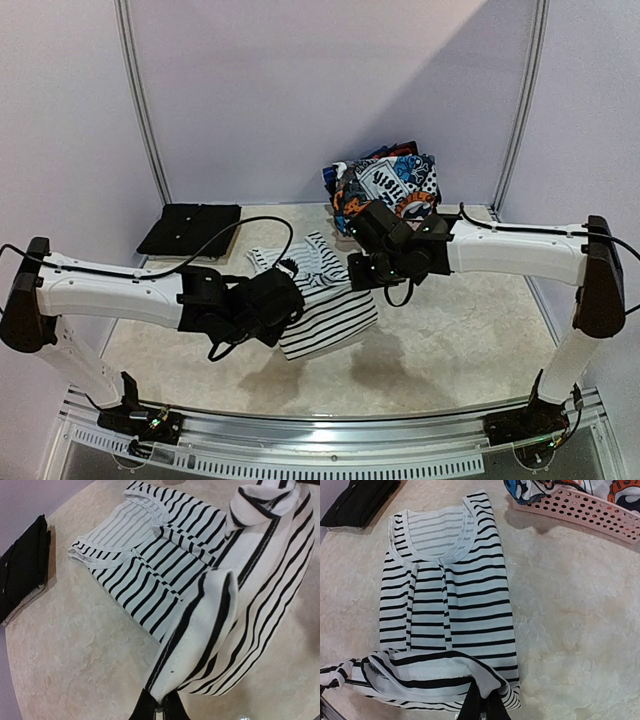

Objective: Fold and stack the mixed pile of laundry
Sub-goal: Fold the rectangle-folded tank top at the center of the board.

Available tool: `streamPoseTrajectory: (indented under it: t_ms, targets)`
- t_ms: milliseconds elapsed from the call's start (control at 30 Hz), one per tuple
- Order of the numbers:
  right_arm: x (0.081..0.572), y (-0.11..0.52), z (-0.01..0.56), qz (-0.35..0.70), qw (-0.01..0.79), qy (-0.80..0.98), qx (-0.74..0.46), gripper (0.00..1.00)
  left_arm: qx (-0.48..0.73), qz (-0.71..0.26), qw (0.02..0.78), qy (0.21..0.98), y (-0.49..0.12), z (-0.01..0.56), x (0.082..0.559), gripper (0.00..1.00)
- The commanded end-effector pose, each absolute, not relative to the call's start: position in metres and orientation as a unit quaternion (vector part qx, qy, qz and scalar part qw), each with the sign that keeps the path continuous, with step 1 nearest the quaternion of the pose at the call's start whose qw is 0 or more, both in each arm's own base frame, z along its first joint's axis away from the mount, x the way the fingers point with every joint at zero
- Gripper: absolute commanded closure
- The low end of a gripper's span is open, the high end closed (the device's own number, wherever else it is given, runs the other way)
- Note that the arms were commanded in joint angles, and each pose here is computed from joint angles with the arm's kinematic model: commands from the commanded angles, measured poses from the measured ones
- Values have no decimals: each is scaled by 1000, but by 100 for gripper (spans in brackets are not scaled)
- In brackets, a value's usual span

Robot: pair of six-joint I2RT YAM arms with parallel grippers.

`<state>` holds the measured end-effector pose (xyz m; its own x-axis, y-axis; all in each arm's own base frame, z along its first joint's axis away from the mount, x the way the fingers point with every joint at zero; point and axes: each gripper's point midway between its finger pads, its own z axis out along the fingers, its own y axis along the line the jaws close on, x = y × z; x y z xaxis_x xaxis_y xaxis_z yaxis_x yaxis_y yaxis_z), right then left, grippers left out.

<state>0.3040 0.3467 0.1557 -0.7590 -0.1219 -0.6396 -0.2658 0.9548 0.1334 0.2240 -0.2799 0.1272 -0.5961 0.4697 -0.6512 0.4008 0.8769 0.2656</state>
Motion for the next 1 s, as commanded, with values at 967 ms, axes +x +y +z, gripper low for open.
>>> streamPoseTrajectory:
  t_ms: [967]
  targets:
    - [381,369,68,98,275,951,-101,100,214,62,304,926,-255,38,304,100]
